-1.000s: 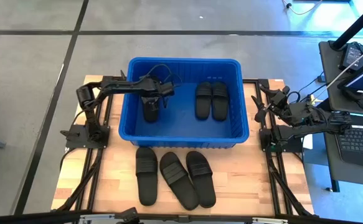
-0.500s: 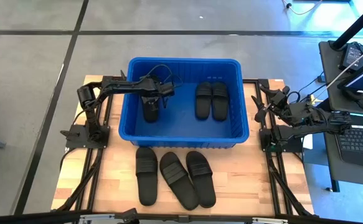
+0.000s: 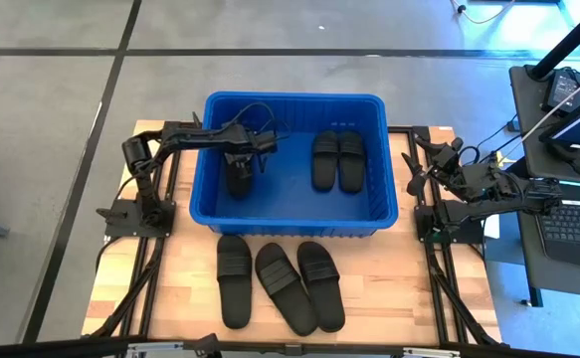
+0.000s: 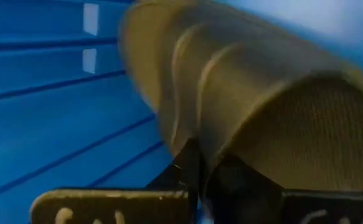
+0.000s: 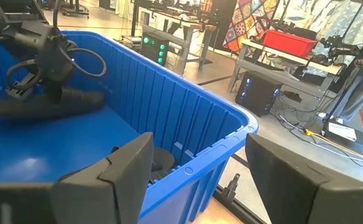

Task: Pick and place slides into bin
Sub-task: Put the black slide into the blue organizer bin

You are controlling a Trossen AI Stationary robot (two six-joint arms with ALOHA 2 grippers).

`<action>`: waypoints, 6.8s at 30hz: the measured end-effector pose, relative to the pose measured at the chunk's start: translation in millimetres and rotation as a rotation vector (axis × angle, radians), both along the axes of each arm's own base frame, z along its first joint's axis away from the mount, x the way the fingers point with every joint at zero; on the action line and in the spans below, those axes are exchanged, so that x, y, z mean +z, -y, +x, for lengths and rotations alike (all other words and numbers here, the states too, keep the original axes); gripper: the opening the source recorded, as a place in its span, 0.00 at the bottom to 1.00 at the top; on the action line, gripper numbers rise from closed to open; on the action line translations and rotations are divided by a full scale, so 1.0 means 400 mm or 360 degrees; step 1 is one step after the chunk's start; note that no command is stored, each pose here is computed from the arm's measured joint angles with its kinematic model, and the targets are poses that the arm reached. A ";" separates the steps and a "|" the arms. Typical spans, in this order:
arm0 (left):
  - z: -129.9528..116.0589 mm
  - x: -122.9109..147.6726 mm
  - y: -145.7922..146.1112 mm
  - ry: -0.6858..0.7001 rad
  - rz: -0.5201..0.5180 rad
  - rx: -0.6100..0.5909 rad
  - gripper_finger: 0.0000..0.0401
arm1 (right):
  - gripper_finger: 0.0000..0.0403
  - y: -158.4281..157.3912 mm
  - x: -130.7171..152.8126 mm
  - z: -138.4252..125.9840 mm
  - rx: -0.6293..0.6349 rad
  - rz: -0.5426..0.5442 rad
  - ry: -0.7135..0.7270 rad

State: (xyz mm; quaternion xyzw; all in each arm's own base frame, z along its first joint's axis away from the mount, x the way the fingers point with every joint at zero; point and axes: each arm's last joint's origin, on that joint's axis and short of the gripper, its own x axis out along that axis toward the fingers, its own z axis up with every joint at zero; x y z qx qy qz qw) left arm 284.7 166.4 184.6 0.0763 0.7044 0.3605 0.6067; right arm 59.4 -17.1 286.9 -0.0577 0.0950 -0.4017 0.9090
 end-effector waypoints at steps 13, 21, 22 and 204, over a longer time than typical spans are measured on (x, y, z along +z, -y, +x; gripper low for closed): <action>-0.014 0.002 -0.025 0.0016 -0.0009 0.0053 0.03 | 0.63 0.000 0.000 0.000 -0.0001 0.0000 0.0000; -0.014 0.003 -0.034 0.0039 0.0017 0.0067 0.08 | 0.63 0.000 0.000 0.000 -0.0001 0.0003 0.0003; -0.013 0.003 -0.035 0.0046 0.0028 0.0067 0.08 | 0.63 0.000 0.000 0.000 -0.0001 0.0003 0.0004; -0.040 -0.073 0.997 0.0175 0.0234 -0.0440 0.68 | 0.63 0.000 -0.003 0.000 -0.0007 0.0056 0.0044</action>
